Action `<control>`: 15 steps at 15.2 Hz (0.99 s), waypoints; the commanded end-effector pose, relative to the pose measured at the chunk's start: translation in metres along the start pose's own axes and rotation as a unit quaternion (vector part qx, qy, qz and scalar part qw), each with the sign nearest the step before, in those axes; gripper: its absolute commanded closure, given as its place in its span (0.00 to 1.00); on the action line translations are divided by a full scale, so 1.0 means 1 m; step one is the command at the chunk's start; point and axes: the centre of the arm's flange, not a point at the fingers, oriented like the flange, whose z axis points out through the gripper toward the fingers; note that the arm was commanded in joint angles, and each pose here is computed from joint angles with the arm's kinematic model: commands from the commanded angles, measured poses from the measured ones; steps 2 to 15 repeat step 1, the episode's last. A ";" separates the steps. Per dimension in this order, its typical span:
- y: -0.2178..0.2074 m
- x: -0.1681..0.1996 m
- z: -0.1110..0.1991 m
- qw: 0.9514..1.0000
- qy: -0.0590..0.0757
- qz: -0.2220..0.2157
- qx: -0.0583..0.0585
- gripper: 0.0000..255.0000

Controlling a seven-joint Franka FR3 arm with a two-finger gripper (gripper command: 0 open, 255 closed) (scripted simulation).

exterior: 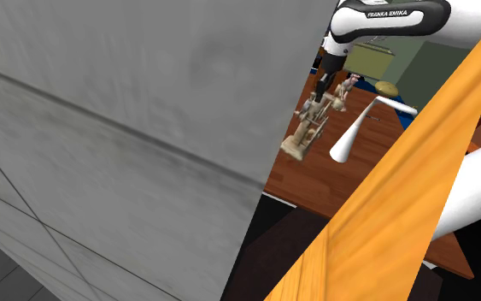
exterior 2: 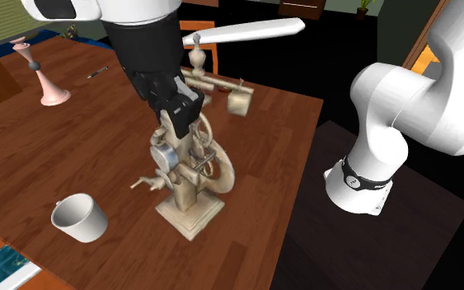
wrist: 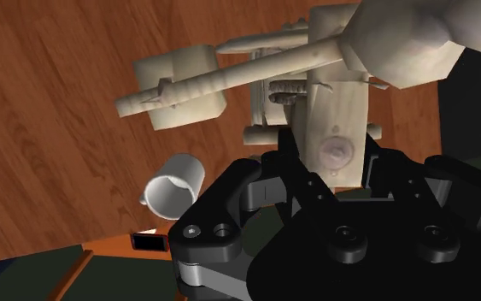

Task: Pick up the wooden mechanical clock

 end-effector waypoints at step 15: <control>0.000 -0.001 -0.004 1.000 0.001 0.000 -0.001 1.00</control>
